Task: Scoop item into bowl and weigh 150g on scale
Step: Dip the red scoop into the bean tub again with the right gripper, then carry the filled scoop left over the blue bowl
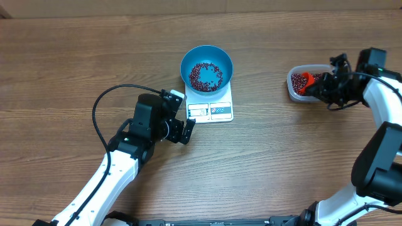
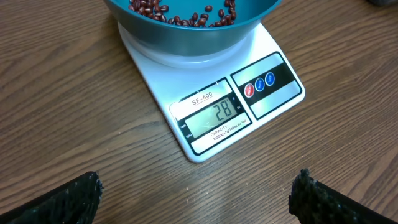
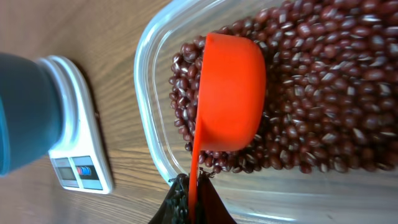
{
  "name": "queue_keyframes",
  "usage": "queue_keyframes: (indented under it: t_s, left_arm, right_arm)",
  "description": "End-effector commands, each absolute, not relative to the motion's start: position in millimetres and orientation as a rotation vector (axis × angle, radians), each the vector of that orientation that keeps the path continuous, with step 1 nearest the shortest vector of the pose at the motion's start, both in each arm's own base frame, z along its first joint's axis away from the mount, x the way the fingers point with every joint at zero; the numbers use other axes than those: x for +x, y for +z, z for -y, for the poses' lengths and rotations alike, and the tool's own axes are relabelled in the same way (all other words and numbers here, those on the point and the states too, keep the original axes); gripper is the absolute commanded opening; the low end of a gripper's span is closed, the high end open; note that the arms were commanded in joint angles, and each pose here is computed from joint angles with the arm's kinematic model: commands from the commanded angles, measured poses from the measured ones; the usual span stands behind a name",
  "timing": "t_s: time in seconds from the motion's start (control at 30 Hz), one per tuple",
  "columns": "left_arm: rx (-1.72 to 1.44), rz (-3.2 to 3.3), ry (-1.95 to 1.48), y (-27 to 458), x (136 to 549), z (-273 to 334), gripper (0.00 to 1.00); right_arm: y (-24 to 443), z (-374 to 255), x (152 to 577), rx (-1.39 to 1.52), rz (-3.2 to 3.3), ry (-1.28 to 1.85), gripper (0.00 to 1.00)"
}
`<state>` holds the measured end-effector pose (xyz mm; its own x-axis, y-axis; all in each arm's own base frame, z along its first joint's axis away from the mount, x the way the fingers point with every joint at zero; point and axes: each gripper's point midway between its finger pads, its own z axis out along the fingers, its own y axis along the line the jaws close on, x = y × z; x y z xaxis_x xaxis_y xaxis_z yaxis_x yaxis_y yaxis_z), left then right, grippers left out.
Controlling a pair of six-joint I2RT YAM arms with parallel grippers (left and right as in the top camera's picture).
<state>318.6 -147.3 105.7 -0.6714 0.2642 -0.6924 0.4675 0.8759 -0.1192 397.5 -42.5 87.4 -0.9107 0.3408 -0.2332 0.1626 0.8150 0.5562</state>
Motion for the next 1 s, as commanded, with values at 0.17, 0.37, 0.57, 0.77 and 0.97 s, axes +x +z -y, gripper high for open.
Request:
queue_keyframes:
  t_s: [0.17,0.37,0.57,0.77,0.97]
  left_arm:
    - [0.513,-2.348,-0.373,102.4,318.2,146.8,1.00]
    - [0.513,-2.348,-0.373,102.4,318.2,146.8,0.99]
    - [0.513,-2.348,-0.373,102.4,318.2,146.8,0.99]
    - [0.513,-2.348,-0.373,102.3,318.1,146.8,1.00]
    - [0.513,-2.351,-0.373,101.8,317.6,146.6,1.00]
  right_arm:
    - [105.3,70.6,390.4,0.528,-2.520,1.004,0.04]
    - [129.0,82.9,383.6,0.510,-2.362,1.179,0.04]
    - [151.2,69.0,385.2,0.386,-2.242,1.312,0.04]
    - [164.2,29.6,390.9,0.292,-2.215,1.446,0.04]
    - [169.4,-26.7,408.9,0.324,-2.274,1.583,0.04]
